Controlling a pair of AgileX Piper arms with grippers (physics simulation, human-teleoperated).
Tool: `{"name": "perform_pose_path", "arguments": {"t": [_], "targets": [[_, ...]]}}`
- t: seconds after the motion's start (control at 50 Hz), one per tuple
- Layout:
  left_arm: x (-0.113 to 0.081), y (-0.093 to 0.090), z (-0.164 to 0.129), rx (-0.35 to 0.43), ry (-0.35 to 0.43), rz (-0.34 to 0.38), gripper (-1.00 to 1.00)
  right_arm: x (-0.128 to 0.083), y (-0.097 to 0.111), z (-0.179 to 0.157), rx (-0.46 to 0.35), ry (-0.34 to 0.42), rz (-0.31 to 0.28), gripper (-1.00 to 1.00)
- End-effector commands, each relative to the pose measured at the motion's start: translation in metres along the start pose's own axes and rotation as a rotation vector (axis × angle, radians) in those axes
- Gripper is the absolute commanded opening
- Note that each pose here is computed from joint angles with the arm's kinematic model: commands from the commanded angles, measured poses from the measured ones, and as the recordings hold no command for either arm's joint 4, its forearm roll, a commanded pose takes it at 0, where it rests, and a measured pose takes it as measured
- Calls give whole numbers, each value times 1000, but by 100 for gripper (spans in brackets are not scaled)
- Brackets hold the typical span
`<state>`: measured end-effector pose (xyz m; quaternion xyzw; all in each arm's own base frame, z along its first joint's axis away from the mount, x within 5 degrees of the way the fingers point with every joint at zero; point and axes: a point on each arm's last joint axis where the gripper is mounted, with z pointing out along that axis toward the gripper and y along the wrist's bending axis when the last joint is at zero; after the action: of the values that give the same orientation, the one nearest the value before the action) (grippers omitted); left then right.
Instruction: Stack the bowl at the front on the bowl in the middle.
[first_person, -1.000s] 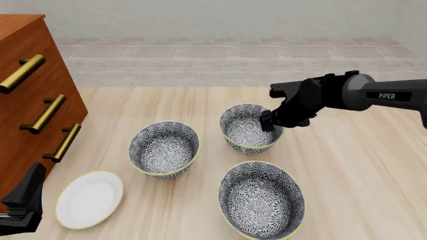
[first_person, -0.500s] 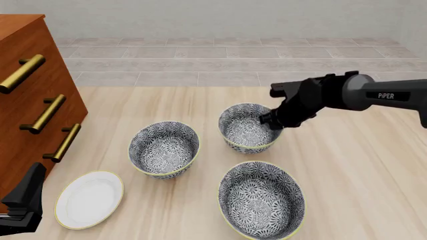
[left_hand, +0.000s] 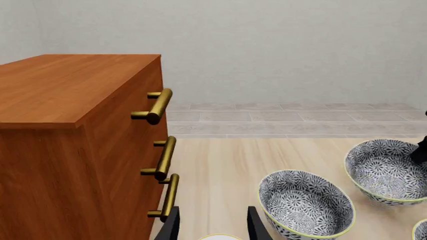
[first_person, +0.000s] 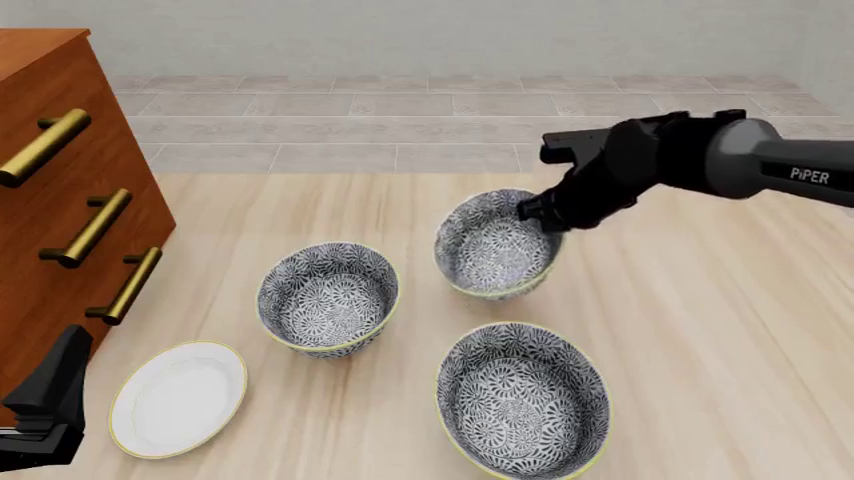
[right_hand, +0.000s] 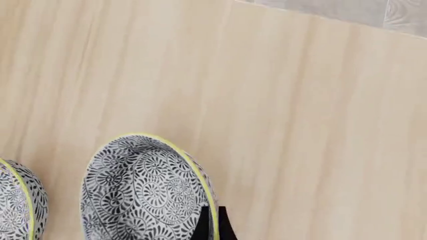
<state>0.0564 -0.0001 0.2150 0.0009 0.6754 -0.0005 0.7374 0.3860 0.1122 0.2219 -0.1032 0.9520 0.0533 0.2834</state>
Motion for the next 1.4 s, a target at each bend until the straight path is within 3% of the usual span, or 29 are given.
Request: {"name": "perform_pose_path", "arguments": {"t": [0.02, 0.36, 0.54, 0.76, 0.98, 1.4], "targets": [[0, 0, 0, -1, -2, 2, 100, -23, 10, -47, -9, -60, -5, -100], [1, 0, 0, -1, -3, 3, 100, -32, 17, -85, -24, -101, -19, -100], [1, 0, 0, -1, -2, 2, 100, -30, 34, -124, -58, -143, -64, -100], [1, 0, 0, -1, -2, 1, 100, -8, 56, -159, -110, -173, -122, -100], [1, 0, 0, -1, -2, 1, 100, 0, 62, -173, -127, -180, -152, -100], [0, 0, 0, -1, -2, 1, 100, 2, 65, -167, -132, -167, -164, -100]]}}
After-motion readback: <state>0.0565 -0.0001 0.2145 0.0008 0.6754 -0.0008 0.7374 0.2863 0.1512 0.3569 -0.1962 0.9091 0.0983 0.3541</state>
